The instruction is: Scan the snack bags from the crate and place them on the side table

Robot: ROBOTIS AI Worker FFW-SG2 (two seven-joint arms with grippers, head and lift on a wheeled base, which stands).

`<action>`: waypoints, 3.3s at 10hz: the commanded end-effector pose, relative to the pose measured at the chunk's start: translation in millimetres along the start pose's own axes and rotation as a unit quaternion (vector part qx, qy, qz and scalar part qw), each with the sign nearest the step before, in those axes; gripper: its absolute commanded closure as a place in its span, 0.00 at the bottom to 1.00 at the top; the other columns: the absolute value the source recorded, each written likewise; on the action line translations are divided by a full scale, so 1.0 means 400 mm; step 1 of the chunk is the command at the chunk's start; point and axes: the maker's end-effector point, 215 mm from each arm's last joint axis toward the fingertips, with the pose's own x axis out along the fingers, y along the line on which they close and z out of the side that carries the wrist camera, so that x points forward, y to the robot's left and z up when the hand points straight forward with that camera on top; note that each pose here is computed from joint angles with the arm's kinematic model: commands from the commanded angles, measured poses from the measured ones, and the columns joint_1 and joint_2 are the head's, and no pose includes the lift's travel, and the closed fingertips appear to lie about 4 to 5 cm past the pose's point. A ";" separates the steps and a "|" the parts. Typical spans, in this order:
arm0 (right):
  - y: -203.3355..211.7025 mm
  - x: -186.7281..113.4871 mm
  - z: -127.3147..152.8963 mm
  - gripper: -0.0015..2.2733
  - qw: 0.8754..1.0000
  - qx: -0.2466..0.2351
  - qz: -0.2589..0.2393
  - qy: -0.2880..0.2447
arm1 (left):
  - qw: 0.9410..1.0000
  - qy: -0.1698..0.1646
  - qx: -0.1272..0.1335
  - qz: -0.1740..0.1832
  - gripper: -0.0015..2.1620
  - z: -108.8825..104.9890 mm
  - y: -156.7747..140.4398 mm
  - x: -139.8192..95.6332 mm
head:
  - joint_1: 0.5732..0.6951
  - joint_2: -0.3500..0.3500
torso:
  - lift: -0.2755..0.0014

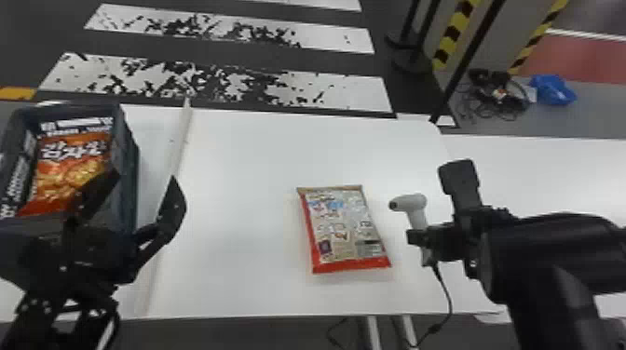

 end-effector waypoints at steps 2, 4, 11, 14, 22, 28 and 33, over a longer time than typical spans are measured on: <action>0.056 -0.054 -0.051 0.99 1.000 -0.004 0.016 0.019 | 1.000 0.001 0.000 0.000 0.04 -0.002 0.000 0.000 | 1.00 0.32 | 0.81; 0.112 -0.054 -0.063 0.99 0.999 -0.019 0.036 0.023 | 1.000 0.002 -0.001 -0.001 0.04 -0.003 -0.003 0.001 | 1.00 0.35 | 0.81; 0.176 0.003 -0.059 0.99 0.997 -0.041 0.053 0.045 | 1.000 0.001 0.001 -0.002 0.04 -0.001 -0.001 0.003 | 1.00 0.43 | 0.81; 0.182 0.002 -0.047 0.99 0.997 -0.041 0.056 0.041 | 1.000 0.003 0.001 -0.001 0.04 -0.006 0.000 0.003 | 1.00 0.44 | 0.81; -0.055 0.113 0.051 0.99 1.000 0.009 -0.005 -0.011 | 1.000 0.003 0.000 -0.001 0.04 -0.005 0.000 0.002 | 1.00 0.33 | 0.81; -0.094 0.191 0.037 0.99 1.000 0.016 -0.009 0.012 | 1.000 0.003 0.000 -0.001 0.04 -0.005 0.000 0.002 | 1.00 0.28 | 0.81; -0.091 0.213 0.021 0.83 1.000 0.014 -0.006 0.019 | 1.000 0.003 0.000 -0.001 0.04 -0.005 0.000 0.002 | 1.00 0.27 | 0.81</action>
